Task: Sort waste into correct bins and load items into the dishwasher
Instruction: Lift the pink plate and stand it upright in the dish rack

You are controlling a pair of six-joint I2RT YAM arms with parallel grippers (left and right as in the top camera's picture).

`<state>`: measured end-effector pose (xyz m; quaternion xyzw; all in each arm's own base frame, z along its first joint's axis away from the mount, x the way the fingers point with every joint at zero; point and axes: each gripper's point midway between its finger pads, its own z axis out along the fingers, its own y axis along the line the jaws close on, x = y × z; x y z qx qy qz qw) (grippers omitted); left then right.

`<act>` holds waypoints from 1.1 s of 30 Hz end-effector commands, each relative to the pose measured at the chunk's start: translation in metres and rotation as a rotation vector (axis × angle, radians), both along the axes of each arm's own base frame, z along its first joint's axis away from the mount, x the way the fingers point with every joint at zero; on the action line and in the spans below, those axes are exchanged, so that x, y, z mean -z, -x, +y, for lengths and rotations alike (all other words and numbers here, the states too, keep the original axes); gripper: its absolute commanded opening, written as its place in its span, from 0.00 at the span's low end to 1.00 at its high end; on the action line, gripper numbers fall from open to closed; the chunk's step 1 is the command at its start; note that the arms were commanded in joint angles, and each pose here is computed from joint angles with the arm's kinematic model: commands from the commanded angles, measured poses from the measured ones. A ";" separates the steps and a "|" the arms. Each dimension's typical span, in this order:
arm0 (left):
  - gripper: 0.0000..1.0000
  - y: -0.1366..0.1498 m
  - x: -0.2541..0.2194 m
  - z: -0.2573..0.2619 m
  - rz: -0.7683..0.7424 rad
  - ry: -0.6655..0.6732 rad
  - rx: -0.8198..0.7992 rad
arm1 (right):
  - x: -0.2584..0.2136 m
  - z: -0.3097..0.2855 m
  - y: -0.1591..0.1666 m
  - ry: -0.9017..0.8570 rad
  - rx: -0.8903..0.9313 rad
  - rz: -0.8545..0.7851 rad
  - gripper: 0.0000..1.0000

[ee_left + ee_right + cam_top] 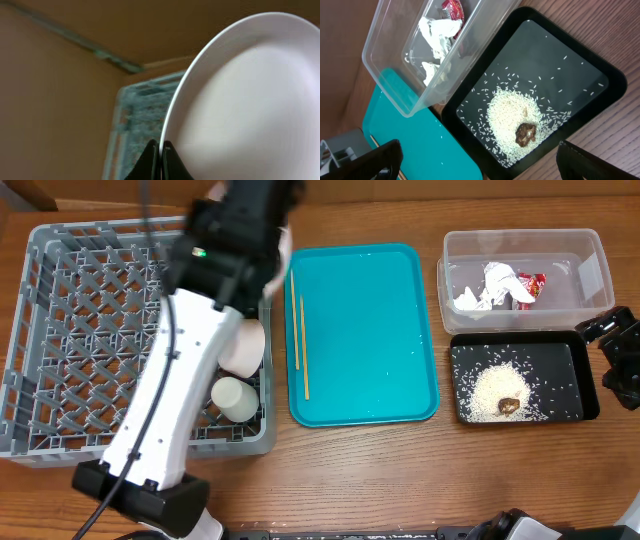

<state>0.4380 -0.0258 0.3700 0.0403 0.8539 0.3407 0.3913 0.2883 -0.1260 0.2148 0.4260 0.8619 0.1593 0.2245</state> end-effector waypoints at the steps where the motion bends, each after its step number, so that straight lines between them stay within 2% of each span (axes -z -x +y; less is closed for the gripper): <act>1: 0.04 0.003 -0.015 0.051 -0.013 -0.143 -0.167 | -0.013 -0.003 -0.002 0.023 0.007 -0.036 1.00; 7: 0.04 -0.020 0.028 0.099 0.088 -0.174 -0.279 | -0.013 -0.003 -0.002 0.023 0.006 -0.036 1.00; 13: 0.04 -0.055 0.077 0.119 0.177 -0.216 -0.293 | -0.013 -0.003 -0.002 0.023 0.007 -0.036 1.00; 20: 0.04 -0.090 0.121 0.114 0.269 -0.290 -0.224 | -0.013 -0.003 -0.002 0.023 0.006 -0.036 1.00; 24: 0.06 -0.101 0.156 0.113 0.349 -0.279 -0.166 | -0.013 -0.003 -0.002 0.023 0.006 -0.036 1.00; 25: 0.11 -0.103 0.163 0.112 0.358 -0.266 -0.157 | -0.013 -0.003 -0.002 0.023 0.007 -0.036 1.00; 27: 0.44 -0.106 0.175 0.111 0.360 -0.230 -0.147 | -0.013 -0.003 -0.002 0.023 0.007 -0.036 1.00; 30: 0.56 -0.109 0.184 0.104 0.357 -0.170 -0.120 | -0.013 -0.003 -0.002 0.023 0.006 -0.036 1.00; 33: 0.63 -0.110 0.188 0.099 0.366 -0.143 -0.092 | -0.013 -0.003 -0.002 0.023 0.007 -0.036 1.00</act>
